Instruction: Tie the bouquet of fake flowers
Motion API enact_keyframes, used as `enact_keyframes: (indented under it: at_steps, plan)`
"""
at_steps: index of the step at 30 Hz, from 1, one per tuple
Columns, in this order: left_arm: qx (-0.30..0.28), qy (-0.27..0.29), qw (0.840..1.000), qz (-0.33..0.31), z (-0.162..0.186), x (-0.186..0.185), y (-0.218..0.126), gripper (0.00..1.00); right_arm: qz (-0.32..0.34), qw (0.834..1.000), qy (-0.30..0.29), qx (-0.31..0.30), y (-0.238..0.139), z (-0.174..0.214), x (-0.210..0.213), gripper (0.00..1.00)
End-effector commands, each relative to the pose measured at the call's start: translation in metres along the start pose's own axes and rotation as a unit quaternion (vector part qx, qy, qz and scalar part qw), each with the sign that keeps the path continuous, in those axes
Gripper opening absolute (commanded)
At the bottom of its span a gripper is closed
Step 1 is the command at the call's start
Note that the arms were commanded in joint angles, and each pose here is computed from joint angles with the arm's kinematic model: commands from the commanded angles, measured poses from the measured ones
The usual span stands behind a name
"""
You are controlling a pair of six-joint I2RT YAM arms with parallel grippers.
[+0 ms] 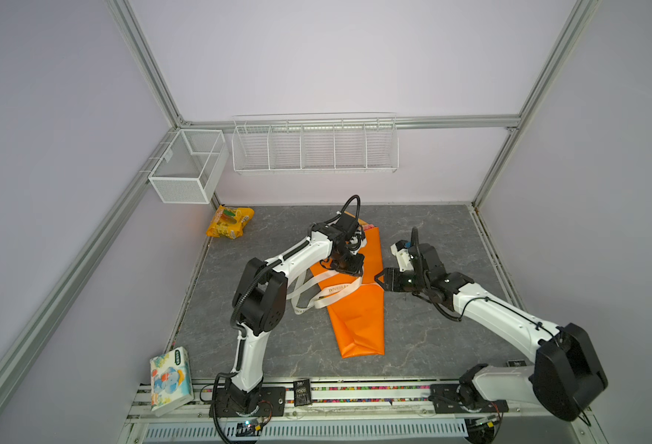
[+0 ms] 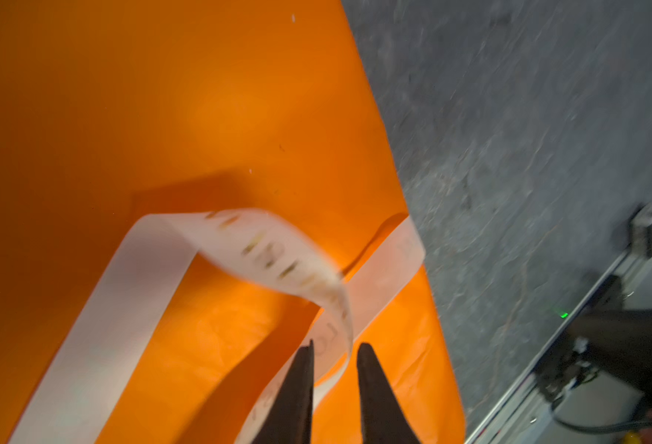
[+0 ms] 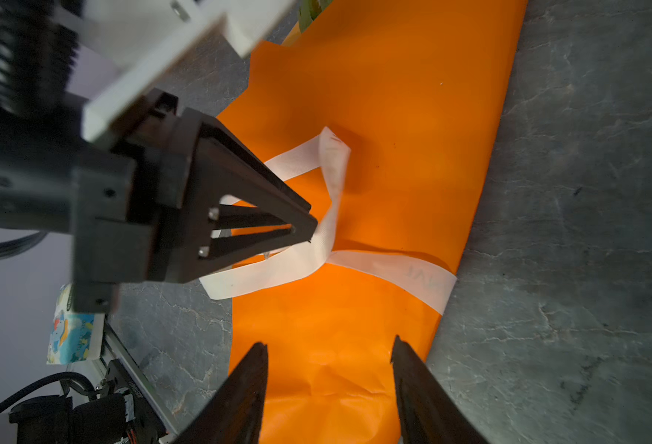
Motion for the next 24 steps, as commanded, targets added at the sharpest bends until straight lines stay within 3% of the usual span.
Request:
enact_keyframes:
  at_steps: [1,7,12,15,18,24]
  plan:
    - [0.014,0.020,0.999,-0.043,0.013,0.012,-0.010,0.44,0.009,1.000,0.000,0.007,0.003,0.008,-0.006,0.55]
    - [-0.032,0.048,0.998,-0.026,0.017,0.002,-0.040,0.68,0.009,1.000,0.009,0.017,0.010,0.018,-0.010,0.55]
    - [0.018,0.084,0.996,-0.019,0.043,0.006,-0.037,0.72,0.004,1.000,0.010,0.016,0.012,0.016,-0.009,0.55]
    - [0.040,0.092,0.994,-0.053,0.052,0.022,-0.027,0.74,0.005,1.000,0.013,0.014,0.012,0.016,-0.009,0.55]
    - [0.047,0.110,0.989,-0.089,0.055,0.033,-0.019,0.76,0.012,1.000,0.015,0.016,0.012,0.018,-0.012,0.55]
    - [0.043,0.148,0.983,-0.100,0.053,0.027,-0.012,0.79,0.019,0.999,0.016,0.019,0.013,0.020,-0.015,0.55]
Point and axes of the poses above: each gripper's point midway between its finger pads, its own y axis out along the fingers, its own x axis along the line the jaws close on, z = x × y, the point moved 1 cm from there along -y, back along the fingers, and after that the axes turned 13 degrees about -y, right-handed, at the moved point
